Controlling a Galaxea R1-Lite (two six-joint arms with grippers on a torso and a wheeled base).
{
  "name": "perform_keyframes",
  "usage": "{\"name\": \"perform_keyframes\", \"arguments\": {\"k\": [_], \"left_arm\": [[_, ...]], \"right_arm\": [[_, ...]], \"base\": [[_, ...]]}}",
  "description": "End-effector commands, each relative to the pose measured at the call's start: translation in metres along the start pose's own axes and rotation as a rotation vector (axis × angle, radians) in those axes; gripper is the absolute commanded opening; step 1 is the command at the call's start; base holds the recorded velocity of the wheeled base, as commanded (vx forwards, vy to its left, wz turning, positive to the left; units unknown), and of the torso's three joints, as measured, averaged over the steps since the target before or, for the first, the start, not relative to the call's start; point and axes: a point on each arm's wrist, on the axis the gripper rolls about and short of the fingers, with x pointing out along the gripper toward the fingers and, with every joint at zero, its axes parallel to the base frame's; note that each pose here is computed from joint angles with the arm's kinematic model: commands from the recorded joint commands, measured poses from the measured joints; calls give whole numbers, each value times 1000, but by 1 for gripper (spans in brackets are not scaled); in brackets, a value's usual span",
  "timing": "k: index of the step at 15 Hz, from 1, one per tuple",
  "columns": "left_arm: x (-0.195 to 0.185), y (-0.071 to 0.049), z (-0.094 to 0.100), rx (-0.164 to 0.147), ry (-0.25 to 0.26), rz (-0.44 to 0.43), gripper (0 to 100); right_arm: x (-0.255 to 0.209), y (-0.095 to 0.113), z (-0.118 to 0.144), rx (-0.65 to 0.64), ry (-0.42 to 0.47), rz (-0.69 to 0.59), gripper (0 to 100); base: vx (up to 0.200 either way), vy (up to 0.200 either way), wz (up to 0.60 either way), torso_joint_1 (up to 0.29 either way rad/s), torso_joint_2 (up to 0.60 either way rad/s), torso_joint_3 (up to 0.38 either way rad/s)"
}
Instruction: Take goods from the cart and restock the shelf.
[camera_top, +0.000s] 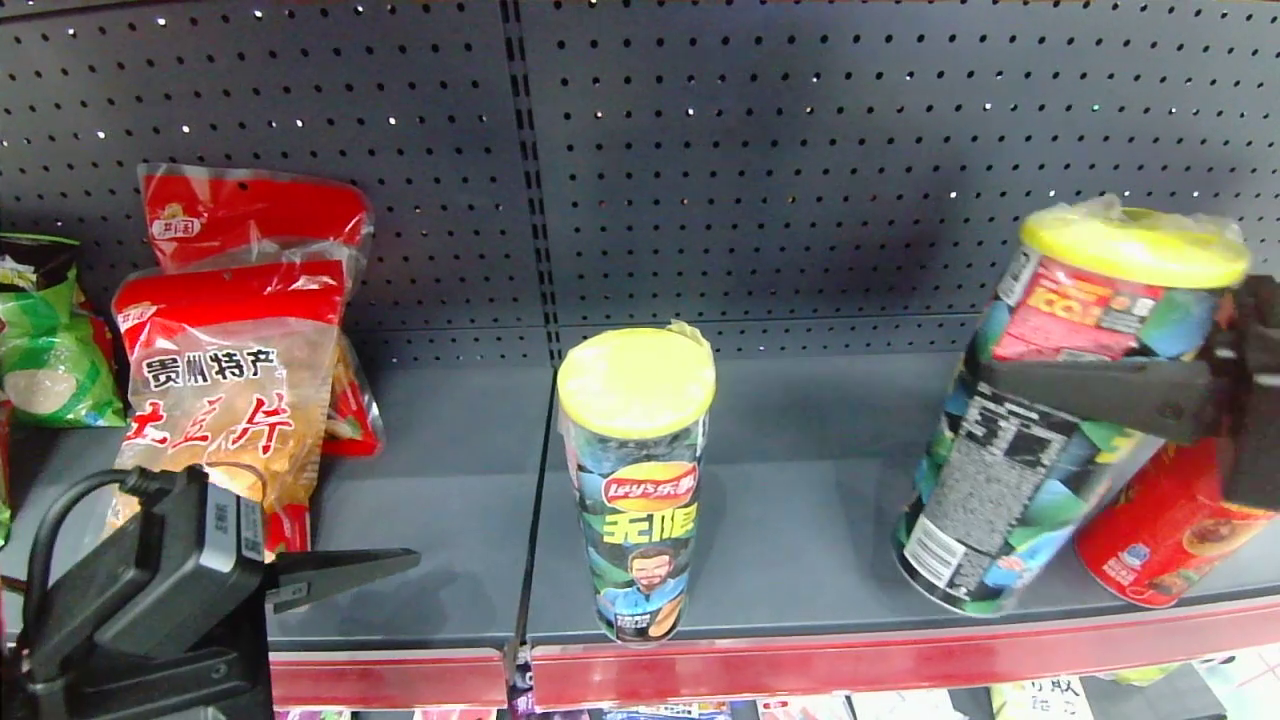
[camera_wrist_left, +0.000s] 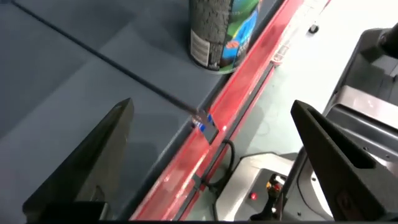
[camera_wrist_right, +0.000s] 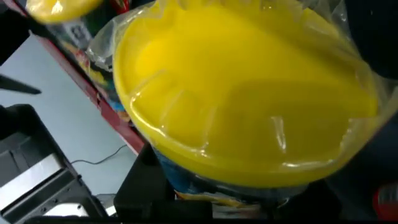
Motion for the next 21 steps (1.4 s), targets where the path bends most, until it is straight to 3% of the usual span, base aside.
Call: {"name": "perform_keyframes", "arguments": {"k": [1,9,14,21], "left_arm": [[-8,-2,3,13,-35,12,100],[-13,-3,4,20,-51,59,100],[-12,-2,6,20,-51,66,100],[-11,-1,7,19,-49,65,100]], "right_arm": [[60,-8,7,-37,27,42,0],[145,-7,23,-87,45,118,0],[186,-8,21,-104,-10,126,0],[210,-11,15,-106,-35,121,0]], "base": [[0,0,0,0,0,0],[0,0,0,0,0,0],[0,0,0,0,0,0],[0,0,0,0,0,0]]}}
